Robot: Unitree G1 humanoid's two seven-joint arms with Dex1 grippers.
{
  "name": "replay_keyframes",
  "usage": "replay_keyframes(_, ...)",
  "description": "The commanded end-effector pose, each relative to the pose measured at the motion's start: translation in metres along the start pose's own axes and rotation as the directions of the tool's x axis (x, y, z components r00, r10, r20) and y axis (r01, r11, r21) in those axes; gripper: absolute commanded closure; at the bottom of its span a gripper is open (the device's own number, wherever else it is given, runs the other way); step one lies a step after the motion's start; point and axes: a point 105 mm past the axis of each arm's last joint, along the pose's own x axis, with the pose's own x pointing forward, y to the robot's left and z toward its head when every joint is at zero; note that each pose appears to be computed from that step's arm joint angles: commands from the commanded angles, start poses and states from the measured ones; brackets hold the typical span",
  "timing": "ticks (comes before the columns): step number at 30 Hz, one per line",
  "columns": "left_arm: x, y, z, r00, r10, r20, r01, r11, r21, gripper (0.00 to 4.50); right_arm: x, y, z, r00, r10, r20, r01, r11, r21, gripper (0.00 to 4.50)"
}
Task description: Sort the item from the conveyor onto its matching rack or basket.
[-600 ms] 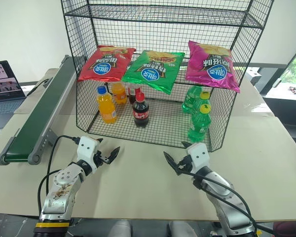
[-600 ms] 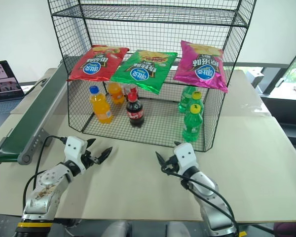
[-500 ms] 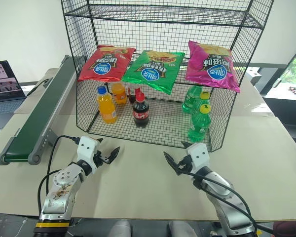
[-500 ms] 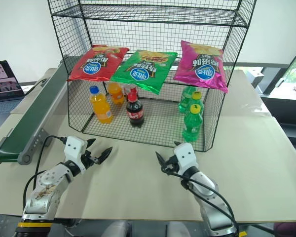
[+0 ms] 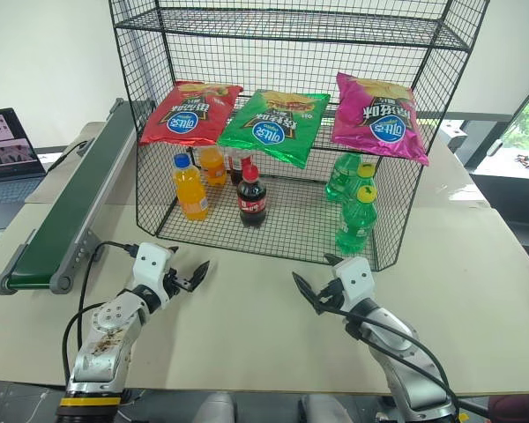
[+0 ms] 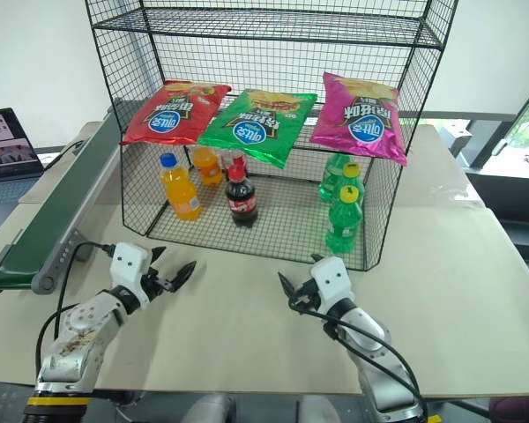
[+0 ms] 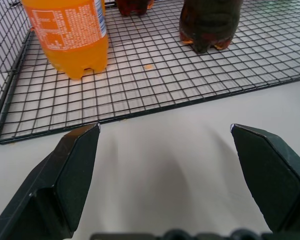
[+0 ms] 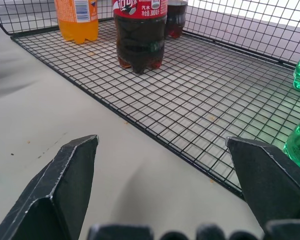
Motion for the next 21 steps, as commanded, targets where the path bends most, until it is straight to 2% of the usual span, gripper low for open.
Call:
replay_keyframes(1, -0.0009, 0.004, 0.0162, 0.998, 0.016, 0.054, -0.018, 0.999, 0.034, 0.06, 0.0005, -0.002, 0.0174, 0.998, -0.008, 0.067, 0.01, 1.0, -0.023, 0.0)
replay_keyframes(21, 0.0009, 0.0052, 0.0202, 0.998, 0.007, 0.061, -0.01, 0.999, 0.044, 0.06, 0.003, 0.0004, 0.0216, 0.997, -0.004, 0.076, 0.006, 1.0, -0.024, 0.0)
